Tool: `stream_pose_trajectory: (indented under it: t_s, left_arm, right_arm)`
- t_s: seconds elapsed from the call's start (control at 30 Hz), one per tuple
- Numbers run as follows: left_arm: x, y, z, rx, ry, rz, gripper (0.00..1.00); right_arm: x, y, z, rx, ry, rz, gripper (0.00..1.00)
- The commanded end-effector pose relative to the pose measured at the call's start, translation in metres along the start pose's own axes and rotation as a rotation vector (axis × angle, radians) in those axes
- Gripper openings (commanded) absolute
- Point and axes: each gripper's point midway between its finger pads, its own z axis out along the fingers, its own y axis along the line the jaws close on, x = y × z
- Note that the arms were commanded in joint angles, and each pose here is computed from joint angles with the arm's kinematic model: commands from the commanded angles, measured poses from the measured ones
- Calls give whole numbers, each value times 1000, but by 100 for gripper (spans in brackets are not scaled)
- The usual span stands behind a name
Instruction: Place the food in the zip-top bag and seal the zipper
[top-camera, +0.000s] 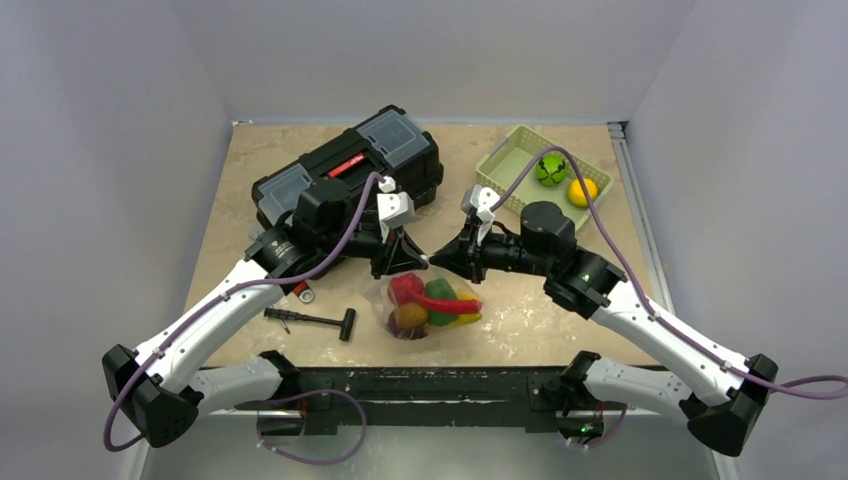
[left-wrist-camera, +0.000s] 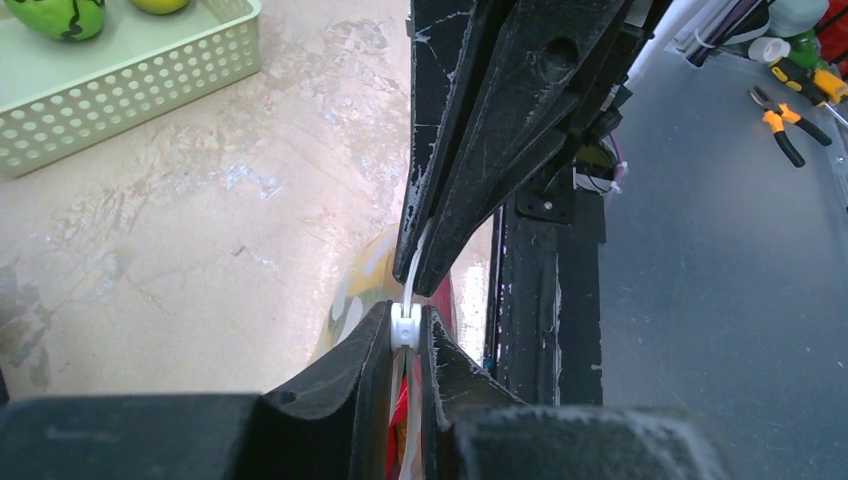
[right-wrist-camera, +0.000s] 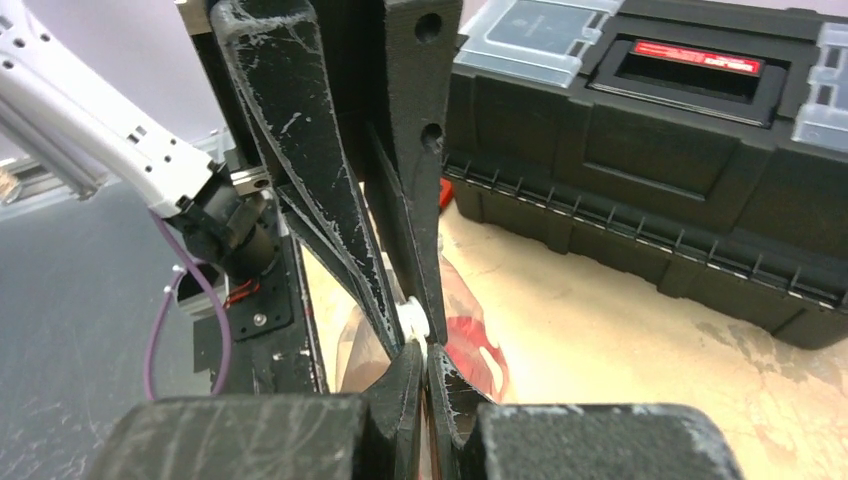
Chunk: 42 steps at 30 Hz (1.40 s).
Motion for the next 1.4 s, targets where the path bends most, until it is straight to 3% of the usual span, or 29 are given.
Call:
stream_pose_trajectory:
  t_s: [0.0, 0.37, 0.57, 0.67, 0.77, 0.83, 0.9, 1.0, 1.1, 1.37]
  left_arm:
    - [-22, 0, -6, -32, -52, 64, 0]
    - [-18, 9, -5, -66, -28, 47, 0]
    - [-16, 11, -5, -80, -17, 49, 0]
    - [-17, 12, -5, -86, -17, 50, 0]
    - [-16, 12, -6, -88, -15, 50, 0]
    - [-16, 12, -6, -86, -13, 52, 0]
    - [-16, 11, -6, -85, -12, 54, 0]
    - [-14, 10, -7, -78, -4, 54, 0]
    - [-14, 7, -7, -58, -3, 58, 0]
    - [-12, 0, -7, -22, 5, 61, 0]
  right_arm:
    - [-28, -21, -11, 161, -144, 37, 0]
    - [-30, -70, -49, 516, -270, 139, 0]
    - [-28, -63, -48, 479, -244, 144, 0]
    - [-25, -43, -39, 346, -145, 64, 0]
    - [-4, -25, -28, 199, 42, 5, 33]
    - [1, -21, -26, 154, 115, -24, 39]
    - [0, -10, -23, 80, 121, -41, 52]
    - [7, 9, -15, -63, 149, -67, 60]
    - [13, 22, -7, -206, 199, -114, 61]
    - [27, 14, 21, -338, 345, -159, 37]
